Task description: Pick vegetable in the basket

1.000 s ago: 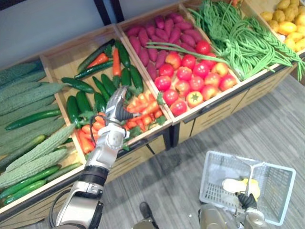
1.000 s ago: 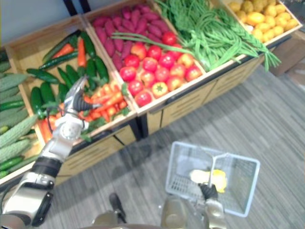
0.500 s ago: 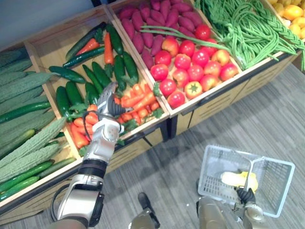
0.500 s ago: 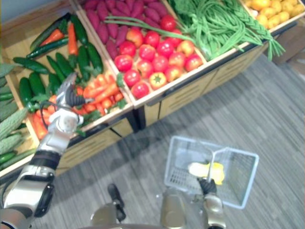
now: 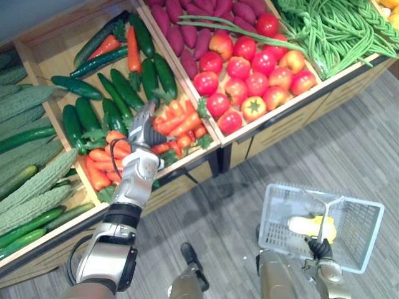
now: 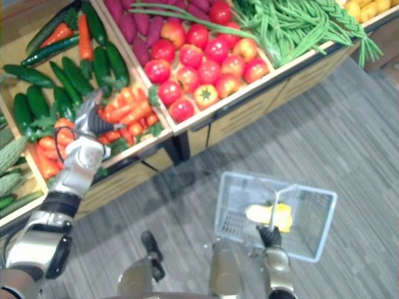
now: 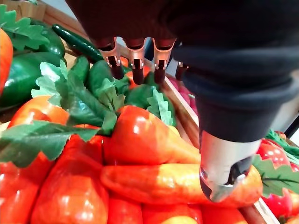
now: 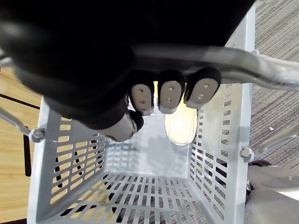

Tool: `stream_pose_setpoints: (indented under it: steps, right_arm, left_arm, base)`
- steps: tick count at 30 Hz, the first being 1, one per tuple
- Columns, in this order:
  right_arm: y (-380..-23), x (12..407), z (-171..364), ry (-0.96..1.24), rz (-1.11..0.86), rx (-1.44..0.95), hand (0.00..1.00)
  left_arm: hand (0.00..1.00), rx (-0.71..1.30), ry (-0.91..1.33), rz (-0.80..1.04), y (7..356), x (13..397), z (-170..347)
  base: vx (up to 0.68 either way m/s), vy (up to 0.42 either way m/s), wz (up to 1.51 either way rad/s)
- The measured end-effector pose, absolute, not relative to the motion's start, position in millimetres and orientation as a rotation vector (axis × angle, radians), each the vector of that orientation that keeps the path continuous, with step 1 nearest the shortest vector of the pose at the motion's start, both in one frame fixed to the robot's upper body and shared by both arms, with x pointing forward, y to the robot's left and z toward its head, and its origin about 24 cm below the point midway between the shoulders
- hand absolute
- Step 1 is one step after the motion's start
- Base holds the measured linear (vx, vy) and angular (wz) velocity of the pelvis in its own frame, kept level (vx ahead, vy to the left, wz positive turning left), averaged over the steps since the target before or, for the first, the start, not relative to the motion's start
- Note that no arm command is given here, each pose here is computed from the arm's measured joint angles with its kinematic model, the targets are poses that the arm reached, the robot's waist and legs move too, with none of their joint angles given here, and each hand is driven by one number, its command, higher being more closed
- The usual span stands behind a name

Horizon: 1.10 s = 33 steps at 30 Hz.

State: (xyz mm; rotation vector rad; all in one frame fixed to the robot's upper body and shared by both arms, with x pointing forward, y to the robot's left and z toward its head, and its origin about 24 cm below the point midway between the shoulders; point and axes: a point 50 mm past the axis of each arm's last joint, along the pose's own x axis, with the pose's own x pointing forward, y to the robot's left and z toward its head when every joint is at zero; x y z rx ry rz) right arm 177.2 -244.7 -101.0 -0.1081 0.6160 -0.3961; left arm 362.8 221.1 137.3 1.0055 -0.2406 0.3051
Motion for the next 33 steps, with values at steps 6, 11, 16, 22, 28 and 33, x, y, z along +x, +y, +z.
stream_pose_setpoints:
  steps: [6, 11, 16, 22, 28, 33]
  right_arm:
    - [-248, 179, -99, 0.609, -0.400, -0.112, 1.00]
    - [-249, 181, -97, 0.600, -0.402, -0.115, 1.00]
    - [-249, 185, -95, 0.586, -0.401, -0.114, 1.00]
    - [-249, 188, -92, 0.572, -0.401, -0.112, 1.00]
    - [-249, 191, -91, 0.563, -0.399, -0.108, 1.00]
    - [-248, 191, -91, 0.562, -0.397, -0.108, 1.00]
  left_arm:
    - [0.00, 1.012, -0.242, 0.294, 219, 363, 136]
    - [0.00, 1.021, -0.243, 0.292, 218, 363, 136]
    - [0.00, 1.048, -0.227, 0.289, 220, 363, 133]
    - [1.00, 1.035, -0.200, 0.327, 230, 363, 132]
    - [1.00, 1.009, -0.171, 0.425, 251, 366, 144]
    - [1.00, 1.015, -0.171, 0.460, 261, 365, 151]
  base:
    - [0.00, 0.008, -0.07]
    - [0.02, 0.008, -0.04]
    - [0.04, 0.013, -0.08]
    - [0.02, 0.007, -0.05]
    - [0.01, 0.008, -0.10]
    - [0.04, 0.012, -0.04]
